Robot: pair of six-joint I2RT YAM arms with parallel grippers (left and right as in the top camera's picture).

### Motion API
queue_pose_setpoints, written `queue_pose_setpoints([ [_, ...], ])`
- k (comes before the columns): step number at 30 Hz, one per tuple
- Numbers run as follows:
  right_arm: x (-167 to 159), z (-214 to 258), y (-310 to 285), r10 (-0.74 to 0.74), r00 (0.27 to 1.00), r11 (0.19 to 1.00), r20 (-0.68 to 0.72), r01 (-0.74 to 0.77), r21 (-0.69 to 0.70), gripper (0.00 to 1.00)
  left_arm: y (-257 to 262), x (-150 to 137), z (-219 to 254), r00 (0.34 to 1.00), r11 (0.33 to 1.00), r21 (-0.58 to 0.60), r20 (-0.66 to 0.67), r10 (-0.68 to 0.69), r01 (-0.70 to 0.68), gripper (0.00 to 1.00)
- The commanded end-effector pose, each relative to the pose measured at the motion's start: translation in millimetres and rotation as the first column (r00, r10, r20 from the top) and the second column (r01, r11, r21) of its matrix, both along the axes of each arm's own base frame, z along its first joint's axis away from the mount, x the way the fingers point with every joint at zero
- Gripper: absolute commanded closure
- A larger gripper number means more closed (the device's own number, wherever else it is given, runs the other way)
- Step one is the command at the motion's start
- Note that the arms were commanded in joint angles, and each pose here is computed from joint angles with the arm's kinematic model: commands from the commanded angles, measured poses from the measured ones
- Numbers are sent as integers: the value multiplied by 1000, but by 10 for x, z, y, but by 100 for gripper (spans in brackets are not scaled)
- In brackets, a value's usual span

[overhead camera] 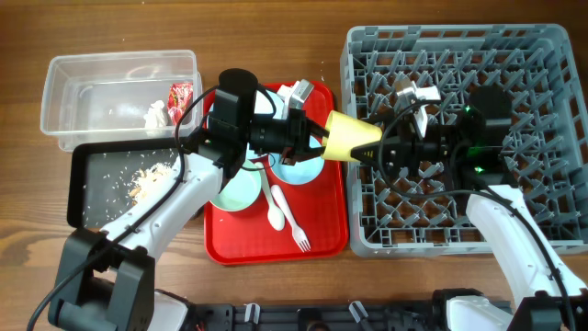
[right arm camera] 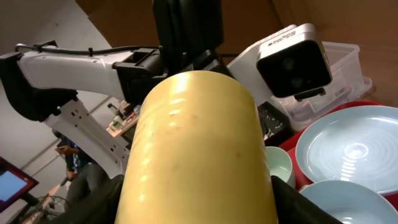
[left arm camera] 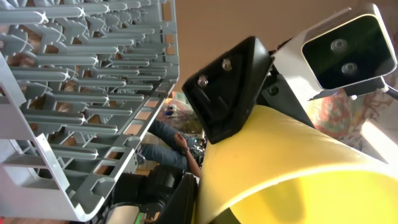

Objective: Sort waste into correct bins and load items into the dishwasher rack
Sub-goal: 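Hand the yellow cup from the left gripper to the right gripper, then lower the yellow cup into the dish rack with the right gripper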

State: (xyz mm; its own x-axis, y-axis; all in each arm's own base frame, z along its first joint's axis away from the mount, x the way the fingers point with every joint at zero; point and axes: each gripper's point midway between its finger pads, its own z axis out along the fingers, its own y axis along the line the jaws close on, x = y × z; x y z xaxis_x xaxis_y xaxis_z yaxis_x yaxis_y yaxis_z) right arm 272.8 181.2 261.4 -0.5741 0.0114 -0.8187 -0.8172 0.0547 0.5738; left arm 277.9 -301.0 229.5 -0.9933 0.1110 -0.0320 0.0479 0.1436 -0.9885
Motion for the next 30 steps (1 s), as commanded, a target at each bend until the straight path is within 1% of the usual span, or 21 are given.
queue_pose_setpoints([
  [1,-122,54,32,71,997,997,33,-72,14,37,-11,73,-37,999,999,22,-9,41,-41,96],
  [2,-120,54,32,71,997,997,33,-71,14,41,-10,79,-39,999,999,23,0,43,-43,94],
  [3,-105,46,32,61,998,998,28,-62,12,43,11,115,-45,996,999,19,78,45,-46,80],
  [4,-81,32,32,46,999,999,17,-47,8,45,42,150,-58,993,998,21,101,54,-57,75],
  [5,-19,-6,29,7,1000,1000,-6,-7,-3,50,141,253,-118,990,994,44,97,99,-103,70],
  [6,76,-68,20,-54,998,998,-31,53,-23,51,242,343,-151,985,989,55,117,130,-137,67],
  [7,172,-131,3,-116,992,992,-54,114,-47,55,378,458,-203,975,980,74,141,172,-184,64],
  [9,364,-263,-54,-244,966,966,-83,235,-104,57,644,660,-364,948,949,139,190,255,-283,60],
  [10,456,-359,-102,-312,947,943,-80,299,-146,57,903,803,-596,912,889,253,260,319,-383,58],
  [13,565,-639,-251,-445,892,868,-76,409,-282,58,1281,822,-832,873,773,423,342,346,-472,56],
  [14,580,-798,-407,-532,845,786,-56,468,-404,59,1439,773,-863,861,717,486,370,349,-499,55],
  [15,552,-786,-481,-562,826,746,-41,485,-456,60,1547,703,-851,854,677,527,388,346,-514,55],
  [17,513,-622,-641,-634,773,661,-8,537,-524,63,1721,586,-810,837,597,588,411,360,-546,55],
  [19,449,-430,-902,-732,679,520,58,612,-595,70,1940,513,-753,803,490,636,461,378,-596,55],
  [21,354,-330,-1071,-775,625,428,93,628,-650,72,2069,458,-711,783,427,658,490,384,-621,55],
  [22,286,-321,-1181,-798,593,367,107,620,-693,75,2114,416,-688,777,406,665,497,385,-627,55],
  [24,143,-367,-1404,-844,524,250,111,569,-784,76,2122,383,-670,778,404,667,496,385,-626,54],
  [25,85,-384,-1490,-862,496,211,105,539,-816,76,2123,376,-675,780,404,670,494,385,-624,54],
  [27,-87,-456,-1741,-918,389,111,73,431,-896,77,2124,371,-680,781,403,672,492,385,-622,54],
  [29,-203,-581,-1987,-942,322,22,94,338,-941,76,2124,371,-680,781,403,672,492,385,-622,54],
  [30,-239,-660,-2075,-951,296,5,85,292,-956,76,2124,371,-680,781,403,672,492,385,-622,54],
])
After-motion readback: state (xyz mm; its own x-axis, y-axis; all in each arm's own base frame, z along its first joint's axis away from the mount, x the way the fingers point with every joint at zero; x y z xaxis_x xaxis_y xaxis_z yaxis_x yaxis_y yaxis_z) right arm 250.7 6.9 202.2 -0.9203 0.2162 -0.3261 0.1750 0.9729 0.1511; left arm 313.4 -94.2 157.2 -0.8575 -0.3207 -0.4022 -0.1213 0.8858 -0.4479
